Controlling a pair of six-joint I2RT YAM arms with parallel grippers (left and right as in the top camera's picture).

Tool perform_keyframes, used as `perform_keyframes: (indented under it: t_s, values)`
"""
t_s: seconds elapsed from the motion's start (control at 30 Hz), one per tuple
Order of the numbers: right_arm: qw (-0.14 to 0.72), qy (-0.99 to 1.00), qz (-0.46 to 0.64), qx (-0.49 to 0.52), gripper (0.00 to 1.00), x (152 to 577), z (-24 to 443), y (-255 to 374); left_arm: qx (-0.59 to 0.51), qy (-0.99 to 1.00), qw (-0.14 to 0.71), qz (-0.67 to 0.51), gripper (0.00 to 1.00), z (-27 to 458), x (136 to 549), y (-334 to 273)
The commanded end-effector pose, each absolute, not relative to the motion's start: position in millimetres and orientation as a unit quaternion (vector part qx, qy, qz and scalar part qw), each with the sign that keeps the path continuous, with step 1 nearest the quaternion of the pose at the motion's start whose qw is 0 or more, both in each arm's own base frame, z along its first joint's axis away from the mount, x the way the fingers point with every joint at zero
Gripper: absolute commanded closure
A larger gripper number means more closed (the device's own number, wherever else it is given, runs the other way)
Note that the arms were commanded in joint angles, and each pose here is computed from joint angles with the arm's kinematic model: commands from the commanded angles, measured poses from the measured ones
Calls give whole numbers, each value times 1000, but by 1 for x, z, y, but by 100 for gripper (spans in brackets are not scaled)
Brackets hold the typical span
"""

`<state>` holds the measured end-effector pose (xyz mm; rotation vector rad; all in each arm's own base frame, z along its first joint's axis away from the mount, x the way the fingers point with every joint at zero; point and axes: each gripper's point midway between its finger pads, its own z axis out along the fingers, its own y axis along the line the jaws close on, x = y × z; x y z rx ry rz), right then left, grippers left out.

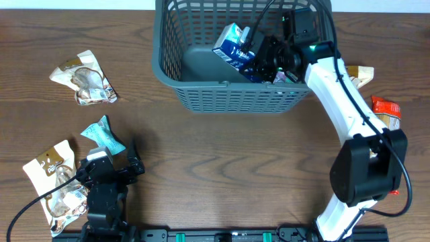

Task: Pack container
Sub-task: 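Lift the tissue box with the right gripper and drop it into the basket, then reach the right gripper to the crumpled snack pouch and grasp it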

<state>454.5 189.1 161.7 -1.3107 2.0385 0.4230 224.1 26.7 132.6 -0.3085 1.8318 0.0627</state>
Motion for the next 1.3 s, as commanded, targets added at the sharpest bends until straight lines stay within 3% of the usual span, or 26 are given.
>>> perform_keyframes:
  t_s: [0.0, 0.17, 0.33, 0.6, 0.73, 0.83, 0.93, 1.1, 1.27]
  values:
    - [327, 786, 162, -499, 54, 457, 156, 191, -138, 793, 592, 34, 1, 129, 222, 30]
    - [360, 785, 162, -477, 29, 469, 180, 194, -138, 793, 592, 34, 1, 129, 222, 30]
    - [422, 758, 174, -466, 2, 478, 262, 202, -138, 793, 592, 34, 2, 129, 222, 30]
    - [506, 755, 82, -409, 1, 466, 402, 152, -137, 795, 590, 35, 1, 127, 221, 30]
    - [530, 826, -3, -193, 1, 474, 436, 62, -137, 795, 589, 35, 1, 127, 221, 30]
    - [508, 860, -53, 8, 1, 462, 433, -24, -137, 795, 589, 35, 1, 127, 221, 30]
    - [450, 884, -61, 110, 1, 441, 404, -78, -137, 795, 589, 35, 1, 127, 221, 30]
    - [356, 917, -65, 167, 1, 424, 352, -128, -137, 795, 590, 35, 1, 127, 221, 30]
    - [271, 950, -47, 147, 1, 435, 290, -140, -137, 795, 590, 35, 1, 127, 221, 30]
